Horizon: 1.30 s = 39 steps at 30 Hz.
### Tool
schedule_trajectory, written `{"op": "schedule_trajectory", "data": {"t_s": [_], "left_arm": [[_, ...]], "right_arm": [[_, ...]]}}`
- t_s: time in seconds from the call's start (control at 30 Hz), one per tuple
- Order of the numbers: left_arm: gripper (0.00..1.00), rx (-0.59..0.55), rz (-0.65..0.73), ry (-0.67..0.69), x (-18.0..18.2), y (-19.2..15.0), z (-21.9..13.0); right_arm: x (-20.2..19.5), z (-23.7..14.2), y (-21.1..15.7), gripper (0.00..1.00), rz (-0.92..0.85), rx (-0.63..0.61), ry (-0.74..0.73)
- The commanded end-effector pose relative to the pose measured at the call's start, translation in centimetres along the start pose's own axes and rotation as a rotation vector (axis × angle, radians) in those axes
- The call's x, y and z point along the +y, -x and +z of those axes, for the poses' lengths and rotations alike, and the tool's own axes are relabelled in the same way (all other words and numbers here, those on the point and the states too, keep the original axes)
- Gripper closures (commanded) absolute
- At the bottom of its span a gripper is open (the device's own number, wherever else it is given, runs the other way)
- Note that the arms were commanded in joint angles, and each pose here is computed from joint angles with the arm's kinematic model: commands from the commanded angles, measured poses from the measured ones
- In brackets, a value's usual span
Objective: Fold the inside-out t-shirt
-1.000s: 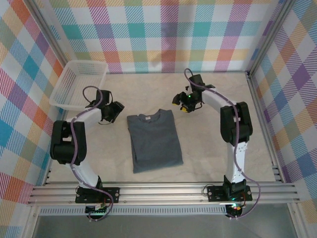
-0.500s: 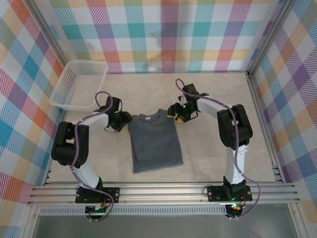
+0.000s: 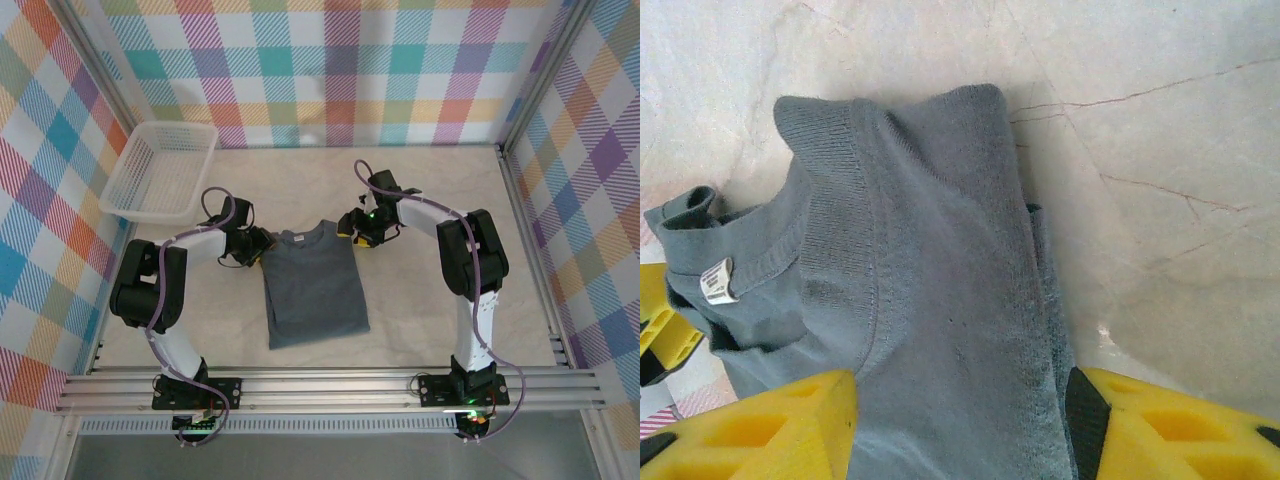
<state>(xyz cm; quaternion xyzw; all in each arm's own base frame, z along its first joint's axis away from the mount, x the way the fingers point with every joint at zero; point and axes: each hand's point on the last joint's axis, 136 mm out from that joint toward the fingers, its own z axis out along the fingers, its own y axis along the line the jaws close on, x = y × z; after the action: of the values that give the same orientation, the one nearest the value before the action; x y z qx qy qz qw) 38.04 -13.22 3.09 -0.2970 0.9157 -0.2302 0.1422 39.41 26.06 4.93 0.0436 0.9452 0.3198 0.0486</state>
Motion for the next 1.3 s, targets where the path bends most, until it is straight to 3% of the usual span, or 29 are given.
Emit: {"op": "schedule_trajectory", "data": {"t_s": [0.0,0.1,0.23,0.33,0.4,0.53,0.77,0.97,1.27], "left_arm": [[0.65,0.066,0.008,-0.043,-1.4,-1.6,1.1],[0.84,0.100,-0.041,-0.117,-2.8,-2.0,1.5],[1.00,0.097,-0.038,-0.146,-4.0,-1.7,1.1],[1.00,0.079,0.000,-0.105,-3.6,-1.3,0.5],[1.00,0.077,0.026,-0.095,-3.5,-1.2,0.4],[1.00,0.094,0.046,-0.113,-3.9,-1.4,0.4],[1.00,0.088,0.052,-0.107,-3.9,-1.3,0.4],[1.00,0.095,0.052,-0.107,-3.9,-1.2,0.7],[1.00,0.089,0.057,-0.111,-4.0,-1.2,0.7]], "right_arm": [[-0.2,0.8,-0.2,0.42,0.021,0.019,0.015],[-0.2,1.2,-0.4,0.42,0.035,0.023,0.022],[0.3,0.7,-0.4,0.43,0.029,0.019,0.027],[0.6,-1.3,0.2,0.42,-0.013,-0.046,-0.011],[0.1,-2.8,0.8,0.34,-0.031,-0.110,-0.066],[-1.6,-2.7,1.1,0.27,-0.032,-0.139,-0.134],[-2.3,1.0,0.5,0.28,0.017,-0.052,-0.092],[-0.8,2.8,-0.8,0.36,-0.009,0.001,-0.036],[-0.1,4.5,-0.4,0.36,-0.002,0.019,-0.003]]}}
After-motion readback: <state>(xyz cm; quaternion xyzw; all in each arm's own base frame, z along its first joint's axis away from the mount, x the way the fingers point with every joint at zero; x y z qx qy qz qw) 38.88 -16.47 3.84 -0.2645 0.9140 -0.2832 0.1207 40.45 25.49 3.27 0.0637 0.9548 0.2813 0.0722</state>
